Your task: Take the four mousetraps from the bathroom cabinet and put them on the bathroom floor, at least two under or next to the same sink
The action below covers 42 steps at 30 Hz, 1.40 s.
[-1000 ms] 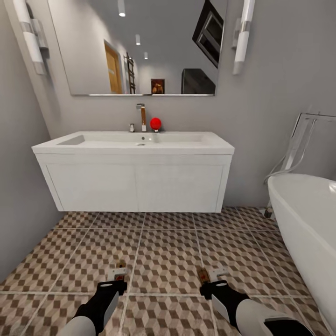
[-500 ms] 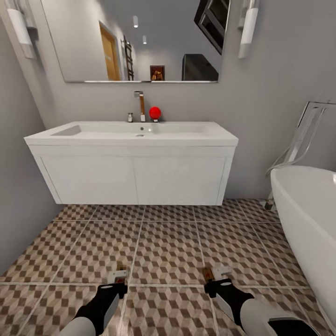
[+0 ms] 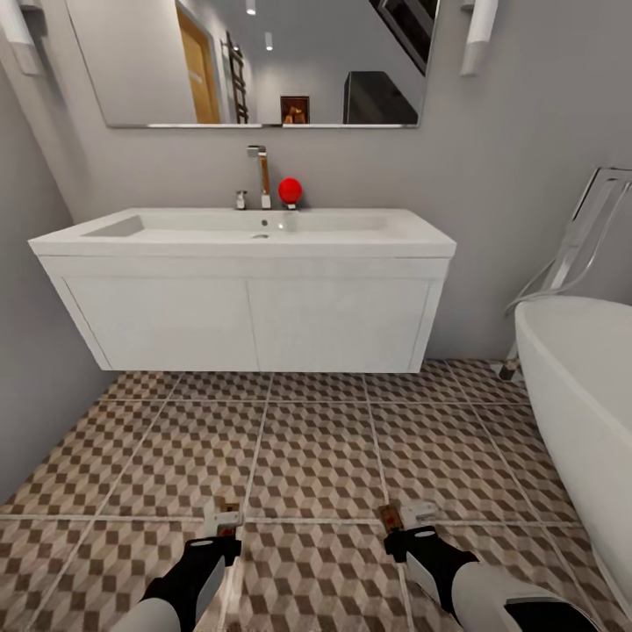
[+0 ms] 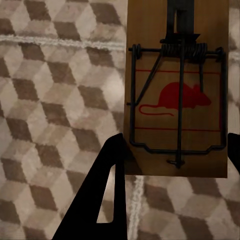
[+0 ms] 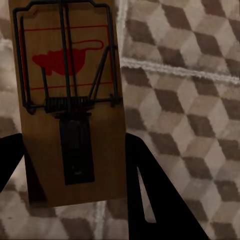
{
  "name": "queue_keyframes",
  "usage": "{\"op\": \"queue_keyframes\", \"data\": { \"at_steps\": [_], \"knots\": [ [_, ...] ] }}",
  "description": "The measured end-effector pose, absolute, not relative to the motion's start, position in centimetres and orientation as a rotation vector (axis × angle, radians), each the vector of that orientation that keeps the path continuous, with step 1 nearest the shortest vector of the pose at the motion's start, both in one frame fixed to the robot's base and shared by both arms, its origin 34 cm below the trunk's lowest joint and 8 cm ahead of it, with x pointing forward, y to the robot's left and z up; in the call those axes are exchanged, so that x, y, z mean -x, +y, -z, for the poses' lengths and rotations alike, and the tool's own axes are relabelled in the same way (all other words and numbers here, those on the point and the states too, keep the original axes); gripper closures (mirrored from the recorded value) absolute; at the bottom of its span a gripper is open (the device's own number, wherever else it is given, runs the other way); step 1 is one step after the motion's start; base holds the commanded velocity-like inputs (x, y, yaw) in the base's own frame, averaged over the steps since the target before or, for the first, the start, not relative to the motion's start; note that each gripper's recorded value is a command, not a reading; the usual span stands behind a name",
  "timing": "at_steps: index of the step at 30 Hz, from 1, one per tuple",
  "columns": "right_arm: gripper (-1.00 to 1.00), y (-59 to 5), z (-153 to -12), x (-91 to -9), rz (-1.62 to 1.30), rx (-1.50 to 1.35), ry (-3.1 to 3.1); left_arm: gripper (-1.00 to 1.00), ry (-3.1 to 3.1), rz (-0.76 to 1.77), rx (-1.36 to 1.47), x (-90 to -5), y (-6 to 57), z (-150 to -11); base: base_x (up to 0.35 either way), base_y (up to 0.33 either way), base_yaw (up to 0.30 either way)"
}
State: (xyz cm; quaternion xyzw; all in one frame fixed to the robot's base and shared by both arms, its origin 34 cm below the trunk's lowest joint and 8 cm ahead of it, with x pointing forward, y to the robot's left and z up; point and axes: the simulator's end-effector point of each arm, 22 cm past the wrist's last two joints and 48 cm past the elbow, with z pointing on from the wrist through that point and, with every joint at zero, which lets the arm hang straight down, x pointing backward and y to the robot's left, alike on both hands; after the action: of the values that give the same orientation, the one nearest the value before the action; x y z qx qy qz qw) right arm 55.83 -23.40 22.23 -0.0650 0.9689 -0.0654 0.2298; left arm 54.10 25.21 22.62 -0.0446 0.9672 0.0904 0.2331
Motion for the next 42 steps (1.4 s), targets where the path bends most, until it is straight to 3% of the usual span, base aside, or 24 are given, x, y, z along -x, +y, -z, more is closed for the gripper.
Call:
{"op": "queue_keyframes", "data": {
  "at_steps": [42],
  "knots": [
    [1.00, -23.3, -15.2, -51.2, 0.170, 0.204, 2.811, 1.00, 2.778, -0.271, 0.118, -50.4, 25.6, -16.2, 0.000, 0.000, 0.000]
  ]
}}
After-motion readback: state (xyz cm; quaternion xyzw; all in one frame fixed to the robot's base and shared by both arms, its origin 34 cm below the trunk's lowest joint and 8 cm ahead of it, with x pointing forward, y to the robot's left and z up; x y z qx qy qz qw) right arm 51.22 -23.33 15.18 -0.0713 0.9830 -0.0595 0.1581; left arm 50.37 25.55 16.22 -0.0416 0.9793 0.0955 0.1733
